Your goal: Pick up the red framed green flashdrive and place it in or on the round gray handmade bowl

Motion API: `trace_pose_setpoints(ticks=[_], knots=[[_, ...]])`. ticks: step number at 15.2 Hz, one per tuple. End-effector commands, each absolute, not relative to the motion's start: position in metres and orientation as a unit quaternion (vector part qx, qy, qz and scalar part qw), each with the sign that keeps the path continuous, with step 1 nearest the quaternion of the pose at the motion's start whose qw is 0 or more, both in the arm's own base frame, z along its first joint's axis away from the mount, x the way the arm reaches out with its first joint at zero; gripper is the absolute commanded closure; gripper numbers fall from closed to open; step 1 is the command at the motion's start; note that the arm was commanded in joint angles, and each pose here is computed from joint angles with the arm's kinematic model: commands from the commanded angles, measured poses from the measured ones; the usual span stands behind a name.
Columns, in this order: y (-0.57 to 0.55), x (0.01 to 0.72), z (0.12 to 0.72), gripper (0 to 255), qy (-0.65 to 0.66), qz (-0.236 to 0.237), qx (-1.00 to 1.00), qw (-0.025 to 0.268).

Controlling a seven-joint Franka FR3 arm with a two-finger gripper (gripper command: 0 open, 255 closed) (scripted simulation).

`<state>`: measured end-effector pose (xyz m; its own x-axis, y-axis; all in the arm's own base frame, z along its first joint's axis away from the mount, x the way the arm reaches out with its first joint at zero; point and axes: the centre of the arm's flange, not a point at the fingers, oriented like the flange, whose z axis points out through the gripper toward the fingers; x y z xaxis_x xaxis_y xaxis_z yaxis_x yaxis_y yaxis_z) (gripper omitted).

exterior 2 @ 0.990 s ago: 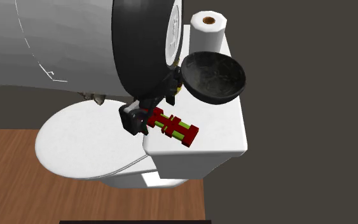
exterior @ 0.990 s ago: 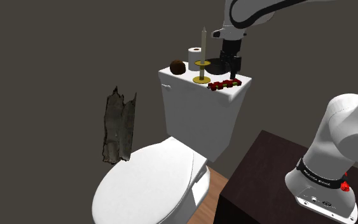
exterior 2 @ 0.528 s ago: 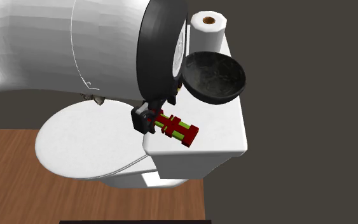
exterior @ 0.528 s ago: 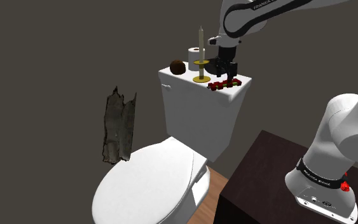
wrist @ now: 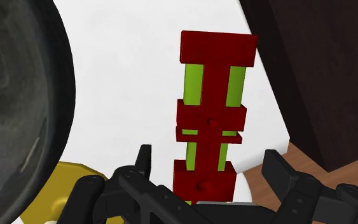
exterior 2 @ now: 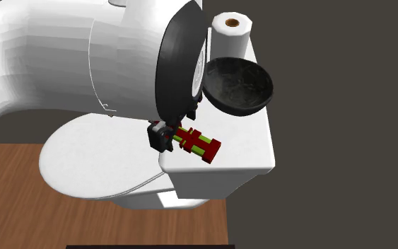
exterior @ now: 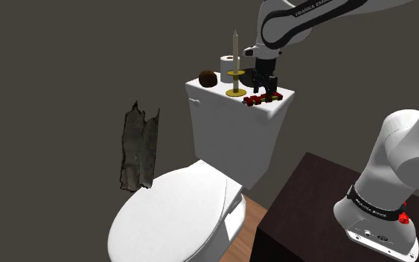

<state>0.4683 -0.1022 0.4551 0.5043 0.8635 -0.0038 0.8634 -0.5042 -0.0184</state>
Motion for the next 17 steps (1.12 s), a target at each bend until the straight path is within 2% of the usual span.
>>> trace_pose_setpoints(ticks=[1, 2, 11, 17], knots=[[-0.102, 0.468, 0.454, 0, -0.498, 0.007, -0.867, 0.007], [-0.102, 0.468, 0.455, 255, -0.498, 0.007, -0.867, 0.007], [-0.102, 0.468, 0.454, 255, -0.498, 0.007, -0.867, 0.007], [-0.102, 0.468, 0.486, 255, -0.498, 0.007, -0.867, 0.007]])
